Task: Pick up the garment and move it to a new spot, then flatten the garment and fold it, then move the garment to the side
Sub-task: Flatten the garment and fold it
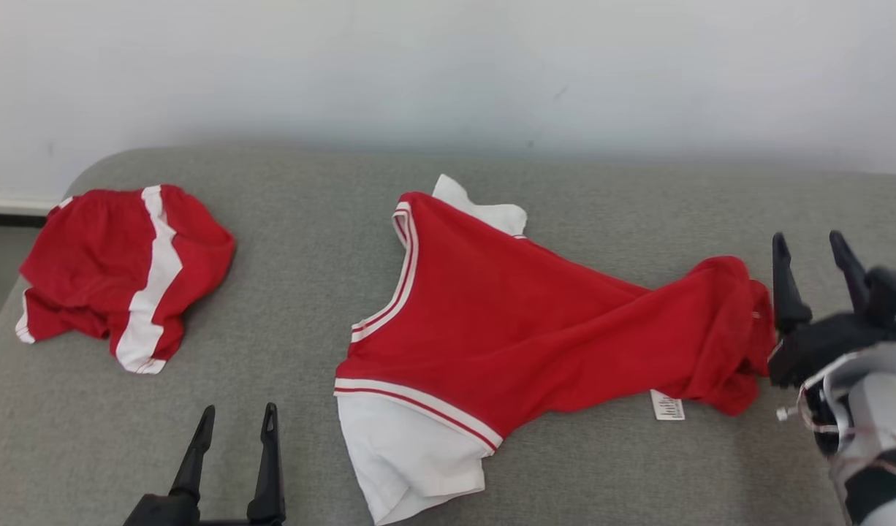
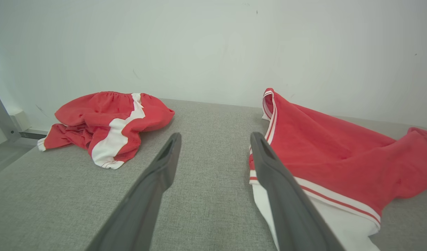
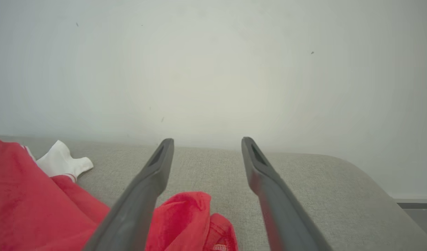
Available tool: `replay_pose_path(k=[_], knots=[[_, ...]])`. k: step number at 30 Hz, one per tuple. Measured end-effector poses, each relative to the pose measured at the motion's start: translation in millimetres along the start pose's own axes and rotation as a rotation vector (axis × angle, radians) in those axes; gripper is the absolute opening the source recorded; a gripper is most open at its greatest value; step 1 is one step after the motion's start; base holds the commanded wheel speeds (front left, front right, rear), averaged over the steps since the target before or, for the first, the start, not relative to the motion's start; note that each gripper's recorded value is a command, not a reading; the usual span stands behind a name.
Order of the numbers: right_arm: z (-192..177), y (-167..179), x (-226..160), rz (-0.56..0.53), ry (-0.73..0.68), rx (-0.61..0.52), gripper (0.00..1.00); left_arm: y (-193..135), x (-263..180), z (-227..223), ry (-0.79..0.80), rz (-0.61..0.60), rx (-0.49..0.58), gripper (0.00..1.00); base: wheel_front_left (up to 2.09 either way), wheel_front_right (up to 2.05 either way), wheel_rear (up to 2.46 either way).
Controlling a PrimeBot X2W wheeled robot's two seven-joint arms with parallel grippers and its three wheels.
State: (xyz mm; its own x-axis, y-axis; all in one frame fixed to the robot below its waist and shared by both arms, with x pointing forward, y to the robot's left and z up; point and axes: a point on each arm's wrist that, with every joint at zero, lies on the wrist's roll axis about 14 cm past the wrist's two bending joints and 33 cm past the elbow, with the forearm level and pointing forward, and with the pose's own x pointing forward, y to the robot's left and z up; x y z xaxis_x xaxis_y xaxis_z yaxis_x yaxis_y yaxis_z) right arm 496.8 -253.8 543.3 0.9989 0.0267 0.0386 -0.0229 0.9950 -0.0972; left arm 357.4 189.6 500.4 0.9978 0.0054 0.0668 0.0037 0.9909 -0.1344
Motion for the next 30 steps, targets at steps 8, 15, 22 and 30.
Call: replay_pose_path(k=[8,15,22,30], knots=[[-10.7,-8.3,-59.8,-0.023,-0.023,0.018,1.0,-7.1,-1.7,5.7,-0.019,-0.027,0.009,1.0,0.0,0.0,0.0],[-40.7,4.0,-101.8,-0.032,0.031,0.073,1.0,-10.1,-0.9,8.8,-0.029,-0.038,0.01,1.0,0.0,0.0,0.0],[-58.6,18.6,-112.0,-0.009,0.092,0.094,1.0,-9.3,-3.3,8.0,-0.026,-0.036,0.015,1.0,0.0,0.0,0.0],[-71.4,38.2,-97.1,0.041,0.152,0.101,1.0,-2.2,-8.1,7.5,-0.023,-0.016,0.016,1.0,0.0,0.0,0.0]])
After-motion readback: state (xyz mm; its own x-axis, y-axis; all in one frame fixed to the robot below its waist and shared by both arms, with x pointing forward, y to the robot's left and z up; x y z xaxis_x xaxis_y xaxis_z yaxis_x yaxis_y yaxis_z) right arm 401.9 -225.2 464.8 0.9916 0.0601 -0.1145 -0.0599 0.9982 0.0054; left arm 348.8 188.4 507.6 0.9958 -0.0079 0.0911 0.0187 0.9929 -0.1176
